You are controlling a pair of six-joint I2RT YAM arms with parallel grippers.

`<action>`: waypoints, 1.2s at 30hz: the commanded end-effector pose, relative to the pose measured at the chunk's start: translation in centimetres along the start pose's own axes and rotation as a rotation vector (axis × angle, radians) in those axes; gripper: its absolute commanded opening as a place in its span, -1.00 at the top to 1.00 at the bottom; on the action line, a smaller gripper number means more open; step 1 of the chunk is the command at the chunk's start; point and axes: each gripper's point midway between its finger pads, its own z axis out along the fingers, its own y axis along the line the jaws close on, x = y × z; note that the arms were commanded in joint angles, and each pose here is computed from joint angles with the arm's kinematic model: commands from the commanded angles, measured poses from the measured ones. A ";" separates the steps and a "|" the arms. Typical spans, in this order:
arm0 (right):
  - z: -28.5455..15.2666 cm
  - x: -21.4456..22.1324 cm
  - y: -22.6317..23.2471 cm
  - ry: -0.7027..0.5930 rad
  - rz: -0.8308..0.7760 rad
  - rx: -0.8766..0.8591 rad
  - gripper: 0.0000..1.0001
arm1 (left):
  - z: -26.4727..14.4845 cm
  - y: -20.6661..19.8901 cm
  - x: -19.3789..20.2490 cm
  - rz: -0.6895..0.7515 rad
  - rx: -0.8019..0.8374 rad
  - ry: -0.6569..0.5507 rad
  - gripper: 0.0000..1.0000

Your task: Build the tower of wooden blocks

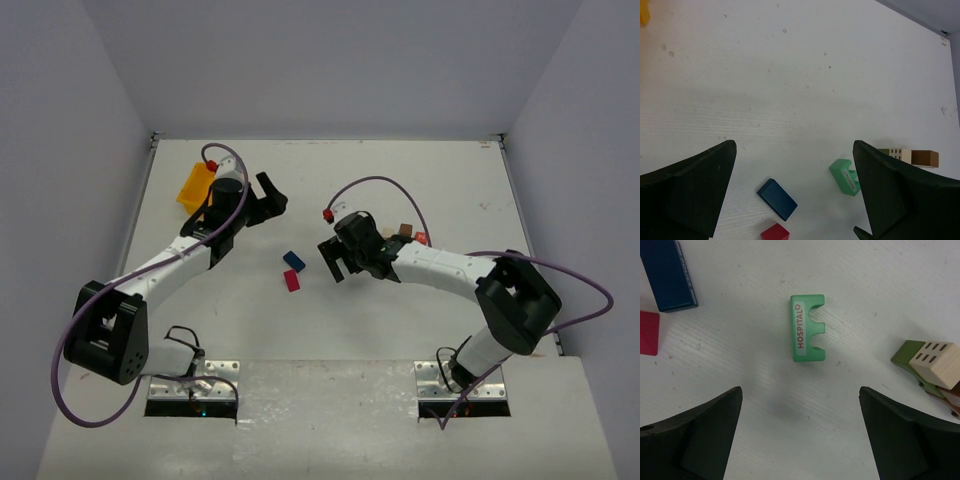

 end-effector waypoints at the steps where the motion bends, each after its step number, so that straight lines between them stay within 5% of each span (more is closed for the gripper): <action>1: -0.5 -2.1 -0.3 -0.089 0.040 0.026 -0.97 | 0.1 -1.3 -2.1 0.003 0.046 -0.053 -1.00; 36: 3.5 -1.8 -0.6 -0.112 0.044 0.070 -0.97 | 0.2 -1.9 -1.7 0.010 0.085 -0.035 -1.00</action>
